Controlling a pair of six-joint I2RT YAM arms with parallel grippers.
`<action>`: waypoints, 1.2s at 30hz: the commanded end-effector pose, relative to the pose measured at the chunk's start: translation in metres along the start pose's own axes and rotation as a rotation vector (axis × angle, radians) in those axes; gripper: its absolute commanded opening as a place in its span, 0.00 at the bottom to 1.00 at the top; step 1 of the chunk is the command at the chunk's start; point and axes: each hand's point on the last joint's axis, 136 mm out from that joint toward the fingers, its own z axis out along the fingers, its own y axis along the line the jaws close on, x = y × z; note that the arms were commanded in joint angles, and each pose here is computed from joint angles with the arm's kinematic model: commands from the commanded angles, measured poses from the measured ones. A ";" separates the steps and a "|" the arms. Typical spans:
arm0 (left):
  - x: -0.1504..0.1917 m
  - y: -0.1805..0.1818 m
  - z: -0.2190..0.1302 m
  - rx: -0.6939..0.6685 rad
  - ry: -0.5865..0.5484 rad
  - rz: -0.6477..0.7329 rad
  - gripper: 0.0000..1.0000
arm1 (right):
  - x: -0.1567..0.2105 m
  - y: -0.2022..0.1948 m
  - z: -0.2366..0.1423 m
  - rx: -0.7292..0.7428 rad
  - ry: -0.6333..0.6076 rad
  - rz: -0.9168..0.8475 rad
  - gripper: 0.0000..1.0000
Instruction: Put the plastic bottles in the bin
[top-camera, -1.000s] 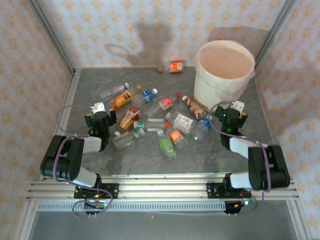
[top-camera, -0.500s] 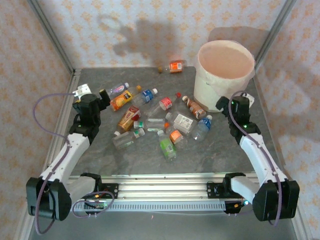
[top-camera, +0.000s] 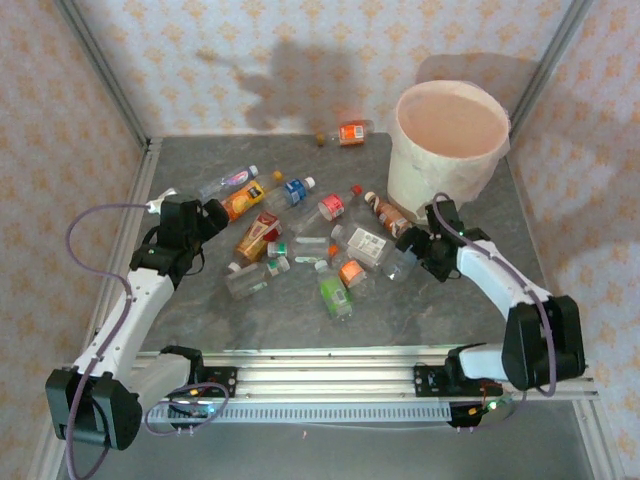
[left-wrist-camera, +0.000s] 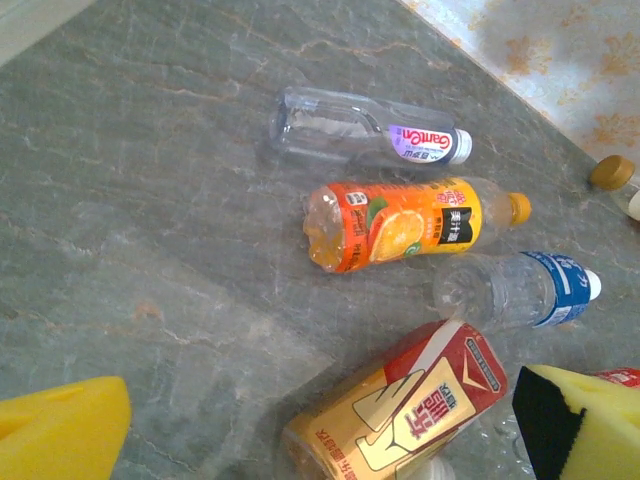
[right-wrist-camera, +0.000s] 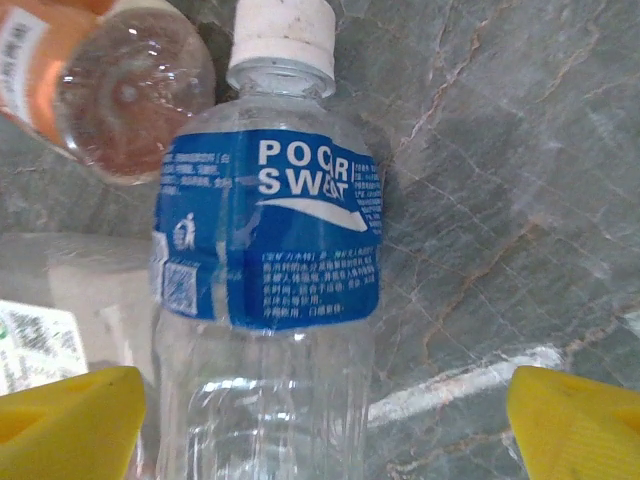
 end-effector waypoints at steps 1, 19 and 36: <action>0.015 0.009 0.000 -0.026 0.046 -0.041 1.00 | -0.003 0.009 0.013 -0.022 0.002 0.012 0.91; 0.031 0.027 -0.013 -0.073 0.096 -0.058 1.00 | -0.002 -0.041 0.038 0.106 -0.127 -0.010 0.65; 0.034 0.014 0.003 -0.020 0.106 -0.143 1.00 | -0.024 0.056 -0.135 -0.426 -0.508 -0.296 0.48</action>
